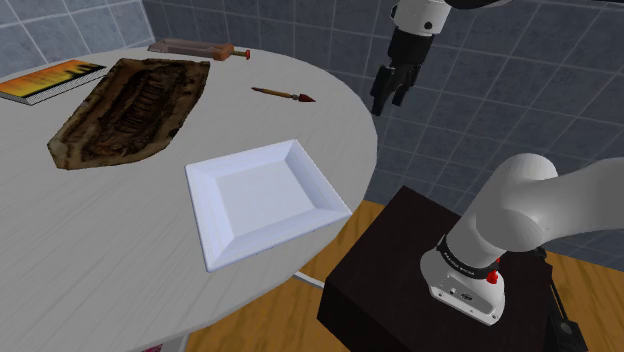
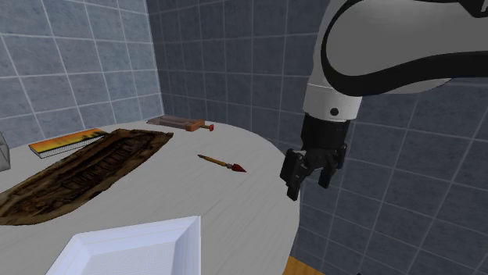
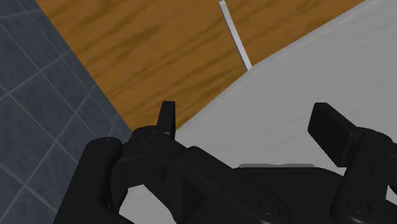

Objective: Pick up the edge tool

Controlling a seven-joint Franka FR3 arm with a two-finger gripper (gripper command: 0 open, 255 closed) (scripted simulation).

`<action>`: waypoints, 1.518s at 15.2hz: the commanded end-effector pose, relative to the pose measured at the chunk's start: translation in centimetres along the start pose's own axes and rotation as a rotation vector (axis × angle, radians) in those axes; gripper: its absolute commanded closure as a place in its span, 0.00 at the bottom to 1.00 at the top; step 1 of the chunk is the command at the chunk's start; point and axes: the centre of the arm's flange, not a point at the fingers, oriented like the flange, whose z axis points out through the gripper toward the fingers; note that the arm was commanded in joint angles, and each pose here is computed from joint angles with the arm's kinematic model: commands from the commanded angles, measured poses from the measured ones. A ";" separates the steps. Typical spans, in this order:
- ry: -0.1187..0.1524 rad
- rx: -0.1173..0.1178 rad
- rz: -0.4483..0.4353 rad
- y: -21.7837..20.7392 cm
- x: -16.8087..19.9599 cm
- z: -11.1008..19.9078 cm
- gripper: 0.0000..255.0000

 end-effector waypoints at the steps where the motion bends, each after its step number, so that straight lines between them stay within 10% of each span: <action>1: 0.000 0.000 0.000 0.0 0.0 0.0 0.00; 23: 0.002 -0.039 -0.455 -7.9 26.7 1.7 0.00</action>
